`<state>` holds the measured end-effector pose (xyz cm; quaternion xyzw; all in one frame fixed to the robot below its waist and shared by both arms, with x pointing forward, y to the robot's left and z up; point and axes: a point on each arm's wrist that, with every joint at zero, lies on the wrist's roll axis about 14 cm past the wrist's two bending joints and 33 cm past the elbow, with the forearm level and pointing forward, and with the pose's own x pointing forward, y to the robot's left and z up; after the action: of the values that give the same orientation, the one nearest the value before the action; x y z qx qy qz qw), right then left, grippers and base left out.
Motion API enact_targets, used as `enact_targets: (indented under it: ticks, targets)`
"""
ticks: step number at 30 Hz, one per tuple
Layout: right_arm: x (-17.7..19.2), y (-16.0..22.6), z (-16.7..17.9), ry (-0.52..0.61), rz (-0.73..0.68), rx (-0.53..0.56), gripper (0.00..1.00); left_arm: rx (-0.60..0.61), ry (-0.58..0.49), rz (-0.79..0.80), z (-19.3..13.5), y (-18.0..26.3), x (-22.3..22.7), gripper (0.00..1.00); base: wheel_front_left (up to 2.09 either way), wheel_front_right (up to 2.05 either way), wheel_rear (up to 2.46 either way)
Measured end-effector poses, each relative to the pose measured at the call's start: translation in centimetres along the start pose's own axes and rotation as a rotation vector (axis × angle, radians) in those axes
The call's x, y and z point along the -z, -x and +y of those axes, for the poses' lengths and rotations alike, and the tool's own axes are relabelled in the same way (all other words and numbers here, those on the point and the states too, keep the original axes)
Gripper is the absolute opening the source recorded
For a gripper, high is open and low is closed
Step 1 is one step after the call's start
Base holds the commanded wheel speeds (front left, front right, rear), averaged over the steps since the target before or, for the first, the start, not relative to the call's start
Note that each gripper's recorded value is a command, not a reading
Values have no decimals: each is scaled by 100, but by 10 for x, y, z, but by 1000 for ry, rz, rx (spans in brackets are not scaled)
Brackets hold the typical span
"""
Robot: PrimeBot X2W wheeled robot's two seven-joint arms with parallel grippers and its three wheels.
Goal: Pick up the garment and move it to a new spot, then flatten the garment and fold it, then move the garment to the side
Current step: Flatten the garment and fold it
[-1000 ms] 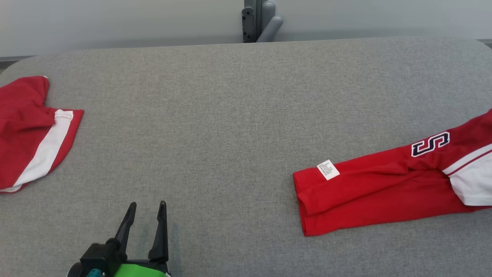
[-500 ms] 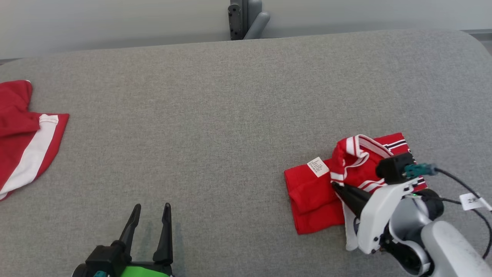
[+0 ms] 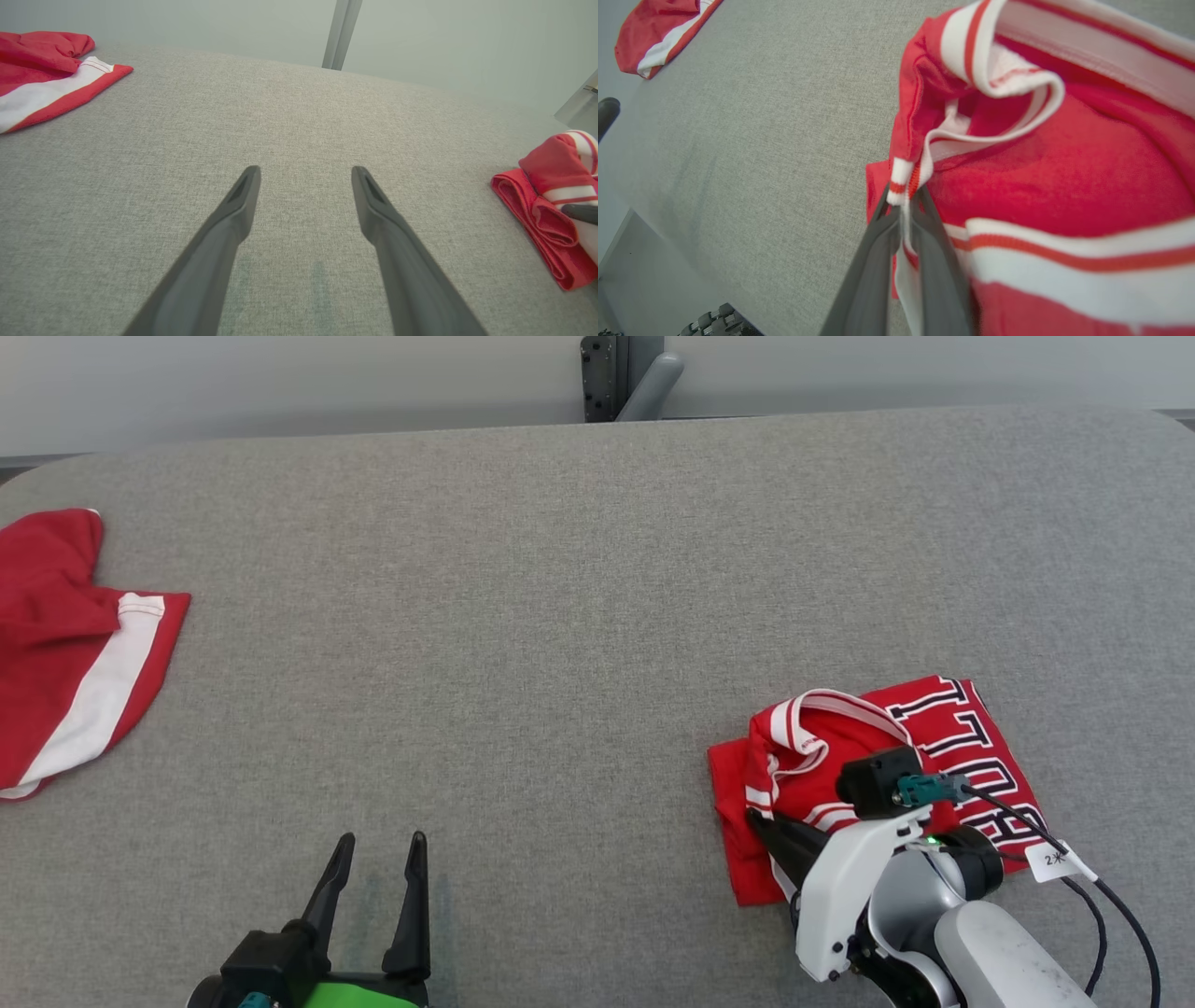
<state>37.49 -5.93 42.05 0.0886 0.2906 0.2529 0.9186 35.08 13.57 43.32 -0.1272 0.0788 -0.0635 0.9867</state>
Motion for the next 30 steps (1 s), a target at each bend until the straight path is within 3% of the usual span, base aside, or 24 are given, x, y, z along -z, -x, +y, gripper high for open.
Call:
enact_targets:
  ticks: [1, 2, 3, 4, 12, 19, 22, 23, 30]
  targets:
    - [-1, 0, 1, 1, -6, -1, 0, -1, 0, 0, 0, 0, 0, 100, 0, 0, 0]
    - [-3, 0, 1, 7, -16, 0, 9, -2, 1, 0, 0, 1, 0, 100, 0, 0, 0]
    - [-5, 0, 2, 8, -29, -2, 47, -4, 3, -2, 0, 1, 0, 100, 0, 0, 0]
    - [-9, 0, 3, 8, -44, -2, 100, -7, 4, -4, 1, 1, -1, 100, 0, 0, 0]
    - [-44, 15, 10, -8, -199, -16, 100, -18, 2, -16, 4, 4, -5, 100, 0, 0, 0]
    - [-100, 68, 1, -60, -449, 11, 100, -29, 7, -23, 5, 11, -6, 100, 0, 0, 0]
    - [-123, 100, -26, -71, -584, 106, 100, -26, 12, -27, 3, 13, -7, 100, 0, 0, 0]
    - [-128, 122, -51, -64, -645, 202, 100, -22, 21, -34, 0, 14, -9, 100, 0, 0, 0]
    - [-101, 173, -121, 28, -716, 523, 100, -19, 20, -61, -3, 22, -16, 100, 0, 0, 0]
